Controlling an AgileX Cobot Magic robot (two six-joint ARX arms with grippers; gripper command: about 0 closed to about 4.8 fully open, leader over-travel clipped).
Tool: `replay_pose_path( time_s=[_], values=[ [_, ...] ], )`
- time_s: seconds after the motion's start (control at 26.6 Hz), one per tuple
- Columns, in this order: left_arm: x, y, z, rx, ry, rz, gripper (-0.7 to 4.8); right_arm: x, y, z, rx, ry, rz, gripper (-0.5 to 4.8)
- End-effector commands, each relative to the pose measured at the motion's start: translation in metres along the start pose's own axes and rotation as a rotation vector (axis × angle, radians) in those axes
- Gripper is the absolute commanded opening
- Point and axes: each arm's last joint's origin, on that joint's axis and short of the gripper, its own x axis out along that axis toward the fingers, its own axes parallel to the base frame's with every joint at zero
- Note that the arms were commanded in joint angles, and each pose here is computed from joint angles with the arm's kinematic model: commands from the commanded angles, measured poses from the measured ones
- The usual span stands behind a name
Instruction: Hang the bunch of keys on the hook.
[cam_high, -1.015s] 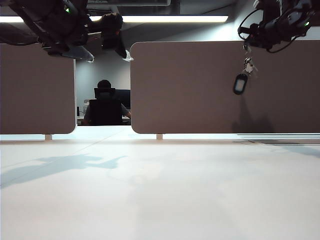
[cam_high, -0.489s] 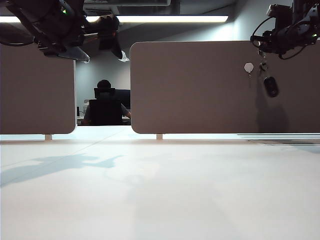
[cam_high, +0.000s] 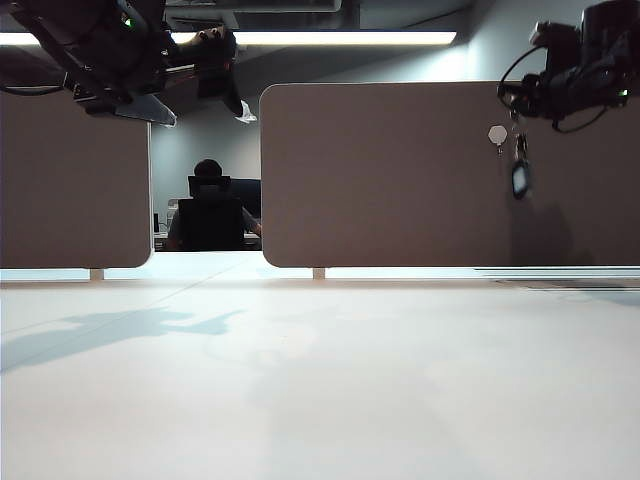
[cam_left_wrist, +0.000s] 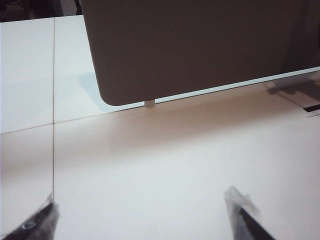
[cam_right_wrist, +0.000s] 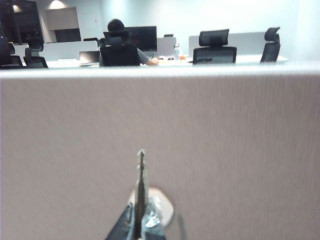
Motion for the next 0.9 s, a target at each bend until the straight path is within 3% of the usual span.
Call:
replay_pose_path(
  time_s=[0.04,0.41,0.9],
  values=[
    [0.000,0.000,0.003,-0.004,-0.021,-0.001,4.67,0.006,0.007,0.002,0.001,-0.034,0.015,-0.02],
    [0.000,0.000,0.003,-0.003,-0.022,0.001,4.67,0.017,0.014,-0.005,-0.003,-0.058,0.013,-0.02],
    [0.000,0.002,0.000,-0.001,0.015,0.008,4.67,0.018,0.015,-0.006,-0.065,-0.065,-0.078,-0.02]
  ],
)
